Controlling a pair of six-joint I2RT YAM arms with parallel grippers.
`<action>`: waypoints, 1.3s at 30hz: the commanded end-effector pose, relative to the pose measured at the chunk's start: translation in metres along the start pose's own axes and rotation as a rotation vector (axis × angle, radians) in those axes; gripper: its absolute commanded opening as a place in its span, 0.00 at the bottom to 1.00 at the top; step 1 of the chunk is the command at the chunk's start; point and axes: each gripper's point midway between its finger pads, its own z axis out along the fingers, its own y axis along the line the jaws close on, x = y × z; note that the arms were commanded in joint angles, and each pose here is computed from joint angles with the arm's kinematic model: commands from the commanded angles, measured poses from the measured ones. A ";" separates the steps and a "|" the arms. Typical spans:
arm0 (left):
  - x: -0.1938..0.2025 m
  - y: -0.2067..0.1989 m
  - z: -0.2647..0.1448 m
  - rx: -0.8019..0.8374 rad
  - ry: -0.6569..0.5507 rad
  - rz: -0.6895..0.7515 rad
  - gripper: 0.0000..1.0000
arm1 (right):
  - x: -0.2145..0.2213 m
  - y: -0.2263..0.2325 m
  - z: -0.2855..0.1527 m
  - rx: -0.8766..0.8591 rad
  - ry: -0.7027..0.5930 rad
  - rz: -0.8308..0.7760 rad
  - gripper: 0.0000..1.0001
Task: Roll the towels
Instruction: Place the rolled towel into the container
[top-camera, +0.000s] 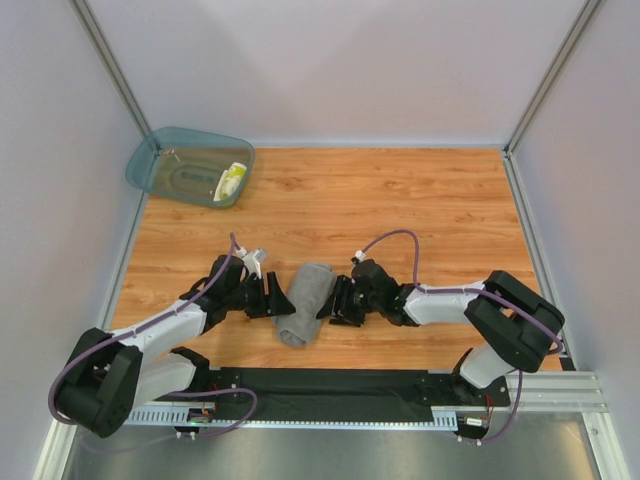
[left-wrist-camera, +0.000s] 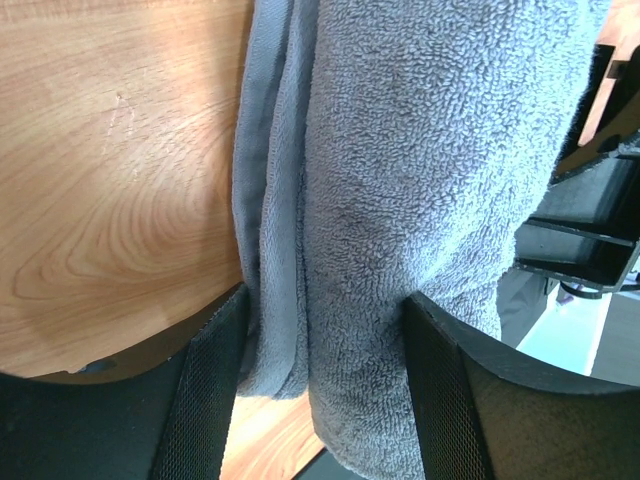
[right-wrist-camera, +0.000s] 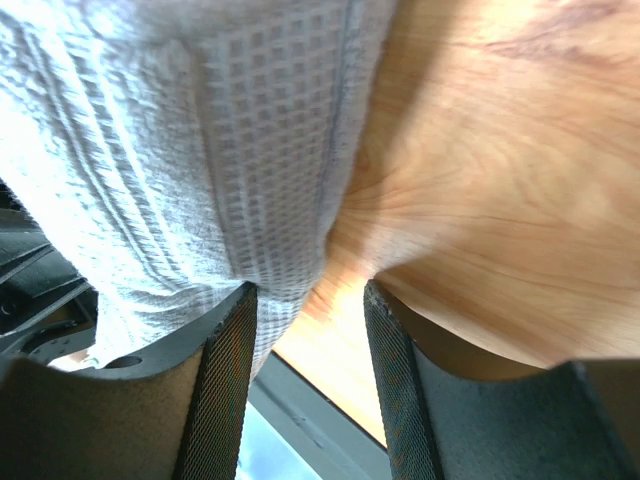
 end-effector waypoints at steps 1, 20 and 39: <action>0.021 0.016 0.002 -0.050 0.070 -0.032 0.68 | 0.014 -0.084 -0.006 0.300 0.021 -0.035 0.50; 0.044 0.010 0.027 0.109 0.111 -0.107 0.80 | 0.008 -0.095 0.022 0.213 0.056 0.068 0.16; 0.009 -0.002 0.024 0.007 0.059 -0.086 0.00 | -0.012 -0.096 -0.024 0.373 -0.031 -0.051 0.31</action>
